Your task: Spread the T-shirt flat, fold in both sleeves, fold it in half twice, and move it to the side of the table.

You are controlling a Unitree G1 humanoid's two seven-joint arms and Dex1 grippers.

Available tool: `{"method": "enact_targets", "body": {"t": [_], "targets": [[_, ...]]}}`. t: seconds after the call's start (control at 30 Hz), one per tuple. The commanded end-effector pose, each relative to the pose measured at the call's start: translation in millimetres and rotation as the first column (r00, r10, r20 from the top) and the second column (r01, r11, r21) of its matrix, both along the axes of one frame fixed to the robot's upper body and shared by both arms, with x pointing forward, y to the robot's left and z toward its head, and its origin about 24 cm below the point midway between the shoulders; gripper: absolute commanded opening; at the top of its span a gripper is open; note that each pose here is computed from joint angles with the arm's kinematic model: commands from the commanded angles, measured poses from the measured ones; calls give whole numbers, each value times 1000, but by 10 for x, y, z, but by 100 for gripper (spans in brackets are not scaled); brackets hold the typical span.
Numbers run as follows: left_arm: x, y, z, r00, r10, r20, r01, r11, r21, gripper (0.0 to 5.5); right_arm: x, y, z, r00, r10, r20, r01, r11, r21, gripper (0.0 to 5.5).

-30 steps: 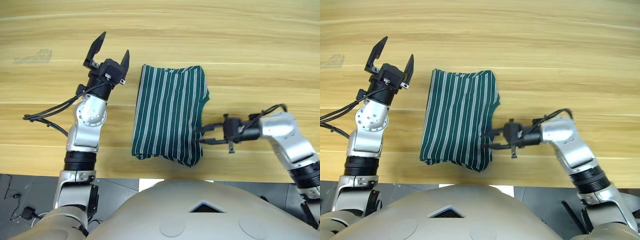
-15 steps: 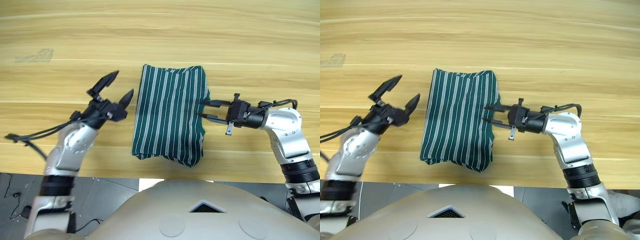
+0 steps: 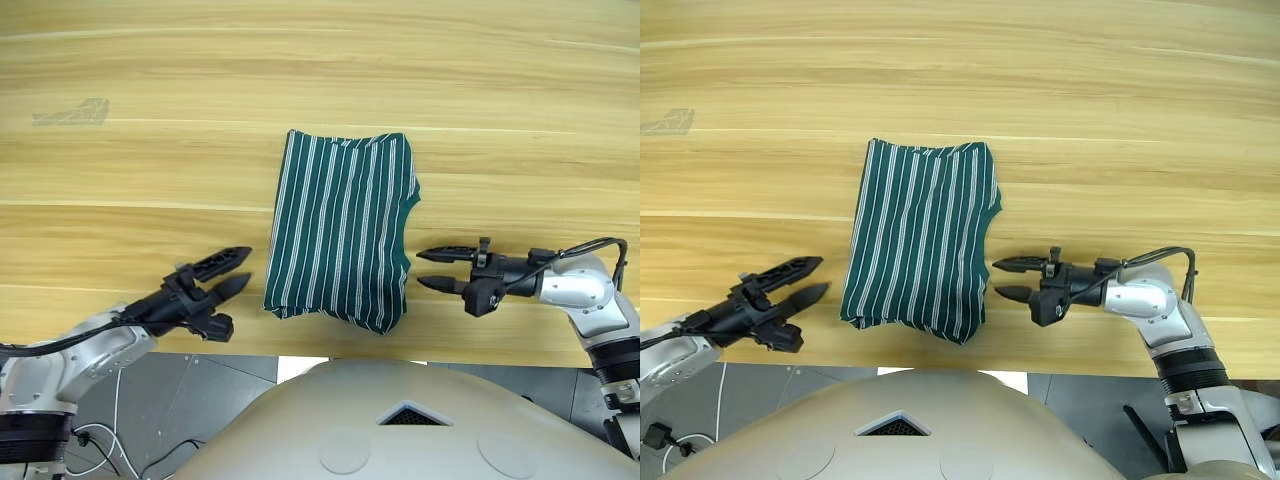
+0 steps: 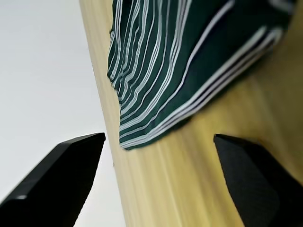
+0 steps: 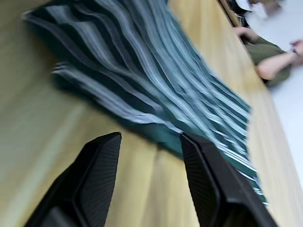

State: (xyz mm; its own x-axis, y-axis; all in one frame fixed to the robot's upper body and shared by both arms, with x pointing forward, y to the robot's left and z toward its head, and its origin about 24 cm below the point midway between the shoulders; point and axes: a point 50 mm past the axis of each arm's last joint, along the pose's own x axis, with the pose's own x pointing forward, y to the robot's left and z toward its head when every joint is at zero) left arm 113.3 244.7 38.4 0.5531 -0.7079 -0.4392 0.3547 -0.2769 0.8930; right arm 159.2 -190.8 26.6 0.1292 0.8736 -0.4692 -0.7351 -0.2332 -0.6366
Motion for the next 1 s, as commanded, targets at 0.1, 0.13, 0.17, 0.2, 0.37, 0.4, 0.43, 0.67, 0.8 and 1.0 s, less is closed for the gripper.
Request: {"method": "enact_targets", "body": {"t": [0.1,0.13,0.17,0.2,0.37,0.4,0.43,0.67,0.8,1.0], "targets": [[-30,-72,-152,995,-63,-80,62,998,-19,425,-132,-97,-115,994,80,-78,-90,988,-124,231],[-47,-107,-174,991,-79,-109,75,996,-38,425,-146,-91,-124,992,82,-91,-93,988,-124,231],[-70,-135,-193,986,-91,-137,84,995,-53,425,-151,-78,-130,991,86,-99,-98,988,-121,231],[-88,-155,-208,981,-103,-162,95,994,-61,425,-152,-52,-135,990,91,-106,-103,988,-113,231],[-93,-178,-225,969,-129,-211,118,991,-63,425,-69,116,-129,989,131,-74,-135,989,-56,231],[-102,-179,-232,965,-132,-227,121,991,-65,425,-41,134,-127,989,134,-64,-137,989,-49,231],[-107,-178,-238,962,-133,-240,120,990,-68,425,-25,147,-128,989,136,-60,-139,989,-45,231],[-109,-184,-253,950,-134,-280,122,991,-62,378,-89,221,-193,981,161,-104,-164,986,-21,231],[-127,-179,-257,945,-129,-301,118,991,-55,317,-103,225,-192,982,154,-113,-157,988,-11,231],[-128,-173,-258,942,-128,-311,120,992,-45,216,-133,230,-203,978,156,-137,-159,987,-12,168]]}}
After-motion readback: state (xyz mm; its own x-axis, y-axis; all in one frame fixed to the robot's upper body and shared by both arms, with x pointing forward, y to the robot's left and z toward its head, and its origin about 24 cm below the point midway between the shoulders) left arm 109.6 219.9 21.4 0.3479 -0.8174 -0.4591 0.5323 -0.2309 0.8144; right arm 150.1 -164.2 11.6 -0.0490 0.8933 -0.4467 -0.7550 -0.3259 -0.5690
